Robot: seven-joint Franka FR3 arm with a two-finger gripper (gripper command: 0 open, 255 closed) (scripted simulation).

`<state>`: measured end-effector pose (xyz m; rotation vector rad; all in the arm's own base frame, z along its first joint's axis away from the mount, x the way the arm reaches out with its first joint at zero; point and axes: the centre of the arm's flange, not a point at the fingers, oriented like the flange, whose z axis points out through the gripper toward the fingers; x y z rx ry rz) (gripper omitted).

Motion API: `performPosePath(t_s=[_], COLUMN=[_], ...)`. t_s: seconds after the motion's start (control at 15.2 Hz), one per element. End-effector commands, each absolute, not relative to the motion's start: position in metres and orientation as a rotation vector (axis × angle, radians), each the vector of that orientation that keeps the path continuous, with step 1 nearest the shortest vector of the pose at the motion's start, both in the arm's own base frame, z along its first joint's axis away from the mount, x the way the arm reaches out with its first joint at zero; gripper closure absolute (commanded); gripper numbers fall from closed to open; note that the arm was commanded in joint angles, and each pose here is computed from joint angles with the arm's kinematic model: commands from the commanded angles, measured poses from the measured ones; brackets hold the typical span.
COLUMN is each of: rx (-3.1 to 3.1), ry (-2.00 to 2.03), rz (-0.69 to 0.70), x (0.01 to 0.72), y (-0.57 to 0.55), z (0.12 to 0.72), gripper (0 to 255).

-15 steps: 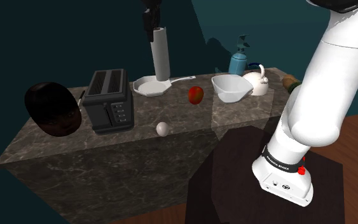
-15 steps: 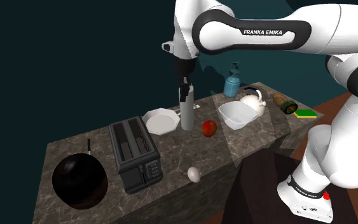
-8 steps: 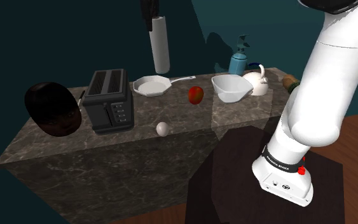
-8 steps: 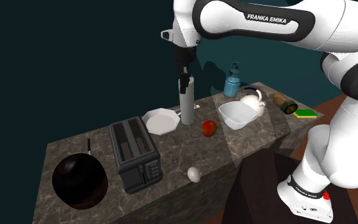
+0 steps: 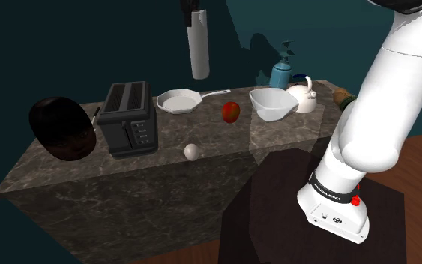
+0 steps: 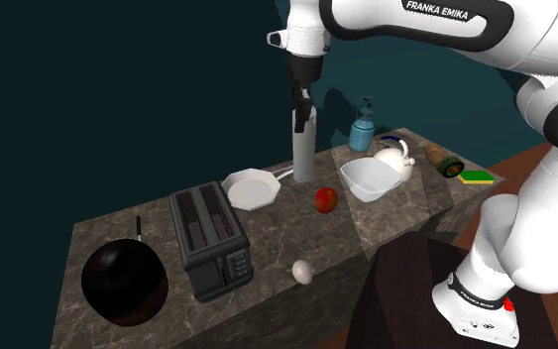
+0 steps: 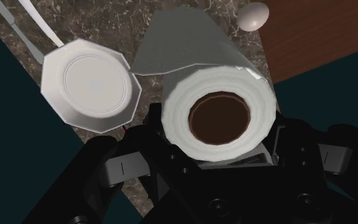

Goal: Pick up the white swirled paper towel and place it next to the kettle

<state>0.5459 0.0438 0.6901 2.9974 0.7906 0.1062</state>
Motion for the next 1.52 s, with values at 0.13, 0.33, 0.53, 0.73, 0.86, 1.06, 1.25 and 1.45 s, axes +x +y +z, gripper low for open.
performPosePath(t_s=[0.13,0.33,0.53,0.73,0.86,1.06,1.25,1.45], rx=[2.998,2.998,2.998,2.998,2.998,2.998,2.998,2.998], ry=[0.791,0.791,0.791,0.791,0.791,0.791,0.791,0.791], rz=[0.106,0.106,0.106,0.106,0.106,0.106,0.106,0.106], x=[0.516,0.493,0.470,0.447,0.432,0.409,0.386,0.363], y=[0.000,-0.032,-0.064,-0.096,-0.118,-0.150,-0.182,-0.214], z=[0.689,0.689,0.689,0.689,0.689,0.689,0.689,0.689], gripper=[255,255,255,255,255,255,255,255])
